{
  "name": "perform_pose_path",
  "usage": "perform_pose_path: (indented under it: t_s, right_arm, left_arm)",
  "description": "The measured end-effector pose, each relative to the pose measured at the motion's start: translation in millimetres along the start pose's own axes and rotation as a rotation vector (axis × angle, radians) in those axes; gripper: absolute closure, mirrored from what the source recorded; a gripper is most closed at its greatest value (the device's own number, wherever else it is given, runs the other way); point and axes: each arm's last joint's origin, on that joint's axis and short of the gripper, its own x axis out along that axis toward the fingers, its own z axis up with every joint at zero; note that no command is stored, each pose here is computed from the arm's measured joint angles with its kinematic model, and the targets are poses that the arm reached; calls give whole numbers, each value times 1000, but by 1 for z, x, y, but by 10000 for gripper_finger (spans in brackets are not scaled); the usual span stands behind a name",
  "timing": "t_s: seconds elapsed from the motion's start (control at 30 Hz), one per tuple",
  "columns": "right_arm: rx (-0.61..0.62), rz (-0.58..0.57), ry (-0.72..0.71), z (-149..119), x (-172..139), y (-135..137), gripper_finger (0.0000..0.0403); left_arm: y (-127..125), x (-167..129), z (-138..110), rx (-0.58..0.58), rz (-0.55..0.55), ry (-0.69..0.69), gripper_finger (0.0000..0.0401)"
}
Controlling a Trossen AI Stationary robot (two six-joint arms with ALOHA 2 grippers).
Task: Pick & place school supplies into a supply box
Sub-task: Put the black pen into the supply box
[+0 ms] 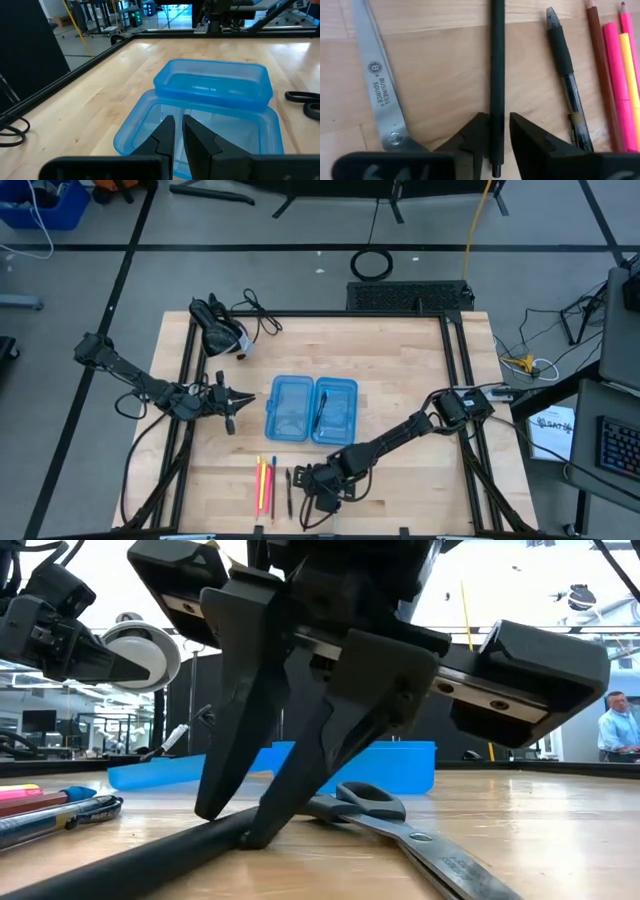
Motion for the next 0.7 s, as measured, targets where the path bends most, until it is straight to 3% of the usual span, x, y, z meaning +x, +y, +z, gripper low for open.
perform_pose_path:
  t_s: [0.2, 0.37, 0.7]
  right_arm:
    - [43, -123, 40, 9, -12, -6, 297]
    - [74, -195, -25, 24, -32, -12, 294]
    - [192, -191, -117, 19, -44, -24, 296]
  left_arm:
    - [0, 0, 0, 45, 0, -1, 359]
    - [0, 0, 0, 57, 1, 3, 359]
    - [-1, 0, -2, 52, -30, 17, 359]
